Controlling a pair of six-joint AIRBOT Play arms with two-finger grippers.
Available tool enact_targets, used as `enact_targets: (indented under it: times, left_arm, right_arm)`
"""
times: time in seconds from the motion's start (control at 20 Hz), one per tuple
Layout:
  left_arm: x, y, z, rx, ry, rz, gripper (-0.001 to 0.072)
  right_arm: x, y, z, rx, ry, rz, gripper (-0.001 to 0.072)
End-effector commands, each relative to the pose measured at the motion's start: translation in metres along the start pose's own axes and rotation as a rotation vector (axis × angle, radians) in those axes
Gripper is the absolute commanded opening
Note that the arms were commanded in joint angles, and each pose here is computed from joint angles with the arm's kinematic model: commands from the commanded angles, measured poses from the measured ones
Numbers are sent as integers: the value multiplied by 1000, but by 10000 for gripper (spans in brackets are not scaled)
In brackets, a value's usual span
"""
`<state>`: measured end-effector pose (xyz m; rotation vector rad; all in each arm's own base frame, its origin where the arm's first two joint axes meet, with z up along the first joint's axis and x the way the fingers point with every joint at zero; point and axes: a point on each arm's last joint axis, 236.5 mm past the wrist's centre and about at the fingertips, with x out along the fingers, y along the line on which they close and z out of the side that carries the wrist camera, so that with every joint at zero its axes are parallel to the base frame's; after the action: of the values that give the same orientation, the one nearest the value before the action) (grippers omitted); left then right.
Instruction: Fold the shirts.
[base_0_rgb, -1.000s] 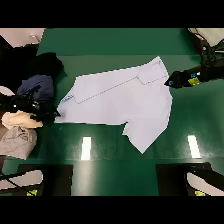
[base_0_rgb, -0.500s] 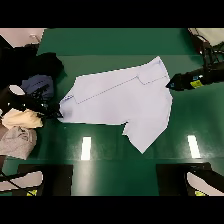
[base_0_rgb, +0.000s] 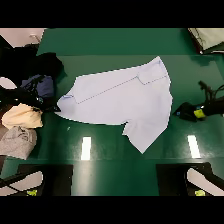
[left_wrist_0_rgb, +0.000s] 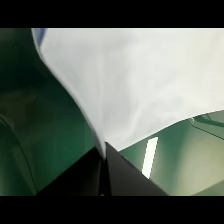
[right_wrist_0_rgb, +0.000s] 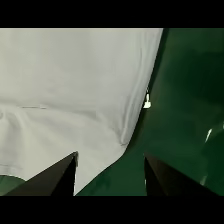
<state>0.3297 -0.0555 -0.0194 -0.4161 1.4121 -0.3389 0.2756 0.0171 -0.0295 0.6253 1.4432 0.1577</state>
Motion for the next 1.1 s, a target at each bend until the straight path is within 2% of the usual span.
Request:
enact_targets:
  times: [0.0,0.05,0.3,0.35,0.45,0.5,0.6,0.7,0.9,1.05]
  left_arm:
    - [-4,-5,1,10,-9,-10,20]
    - [-4,-5,0,9,-8,-11,20]
    - [-4,-6,-1,9,-2,-14,20]
    - [-4,-6,-1,9,-1,-14,20]
    - [-5,-7,-3,10,4,-16,20]
    - [-6,-8,-1,12,-1,-18,20]
    - [-25,-16,18,41,-70,-13,20]
    - [-74,-44,54,99,-224,-19,20]
    - [-233,-142,104,321,-641,-56,20]
    - [-355,-211,89,476,-936,-42,20]
  right_arm:
    - [40,-16,-15,122,47,66,473]
    - [48,-17,-15,121,56,60,445]
    - [75,-6,-19,60,105,34,434]
    - [79,-5,-23,53,126,33,366]
    - [80,-1,-24,26,129,32,82]
    - [76,1,-21,5,111,34,18]
    - [50,16,-1,-50,16,41,16]
    - [-4,46,40,-138,-177,49,15]
    - [-177,142,101,-358,-675,73,14]
    - [-312,214,89,-529,-1005,91,14]
